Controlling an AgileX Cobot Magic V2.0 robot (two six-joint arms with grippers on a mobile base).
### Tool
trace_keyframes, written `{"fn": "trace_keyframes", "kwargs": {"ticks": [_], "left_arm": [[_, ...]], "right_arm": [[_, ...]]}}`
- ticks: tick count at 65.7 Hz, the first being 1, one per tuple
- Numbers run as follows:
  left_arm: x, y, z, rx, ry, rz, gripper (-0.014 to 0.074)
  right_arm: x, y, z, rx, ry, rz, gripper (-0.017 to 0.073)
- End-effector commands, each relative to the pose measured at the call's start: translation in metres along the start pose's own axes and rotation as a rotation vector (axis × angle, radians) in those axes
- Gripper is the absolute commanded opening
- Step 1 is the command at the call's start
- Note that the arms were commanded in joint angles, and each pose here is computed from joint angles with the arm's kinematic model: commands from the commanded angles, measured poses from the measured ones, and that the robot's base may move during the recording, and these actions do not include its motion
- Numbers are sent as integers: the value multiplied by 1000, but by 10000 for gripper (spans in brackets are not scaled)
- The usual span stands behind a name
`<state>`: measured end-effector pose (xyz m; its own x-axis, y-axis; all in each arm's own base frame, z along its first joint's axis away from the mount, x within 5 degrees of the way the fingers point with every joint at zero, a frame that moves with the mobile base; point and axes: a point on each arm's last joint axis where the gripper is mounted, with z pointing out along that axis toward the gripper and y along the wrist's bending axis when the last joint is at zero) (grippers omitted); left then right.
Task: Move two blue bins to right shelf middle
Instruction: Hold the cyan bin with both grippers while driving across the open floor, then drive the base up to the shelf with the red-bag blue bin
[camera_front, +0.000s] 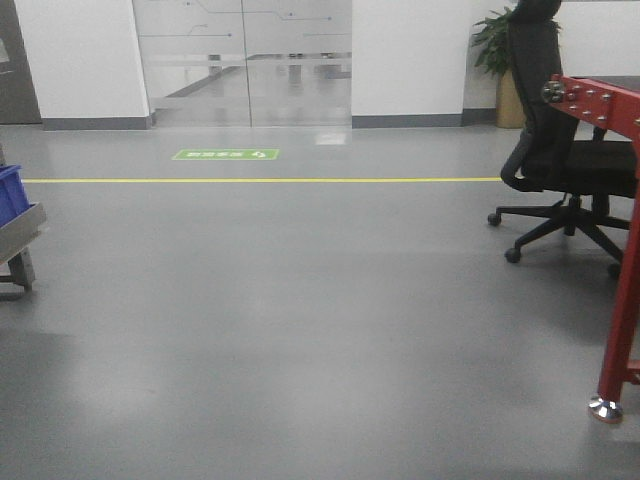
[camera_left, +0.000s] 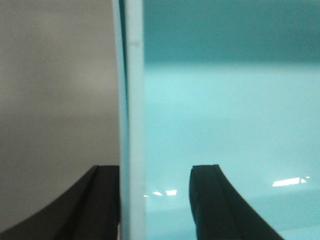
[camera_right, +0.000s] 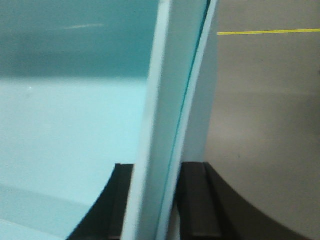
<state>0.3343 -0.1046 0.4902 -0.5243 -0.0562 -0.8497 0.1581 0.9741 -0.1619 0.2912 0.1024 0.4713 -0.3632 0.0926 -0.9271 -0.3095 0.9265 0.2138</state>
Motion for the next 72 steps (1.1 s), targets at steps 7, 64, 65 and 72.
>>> {"fn": "trace_keyframes", "kwargs": {"ticks": [7, 64, 65, 72], "left_arm": [[-11, 1, -14, -1, -95, 49, -111], [-12, 1, -14, -4, -101, 52, -111], [-12, 1, -14, -4, -101, 52, -111], [-12, 1, -14, -4, -101, 52, -111]], "right_arm": [[-22, 2, -15, -14, -189, -14, -154], [-23, 2, -15, -15, -203, -14, -154], [-23, 2, -15, -15, -203, -14, -154], [-23, 2, -15, -15, -203, -14, -154]]}}
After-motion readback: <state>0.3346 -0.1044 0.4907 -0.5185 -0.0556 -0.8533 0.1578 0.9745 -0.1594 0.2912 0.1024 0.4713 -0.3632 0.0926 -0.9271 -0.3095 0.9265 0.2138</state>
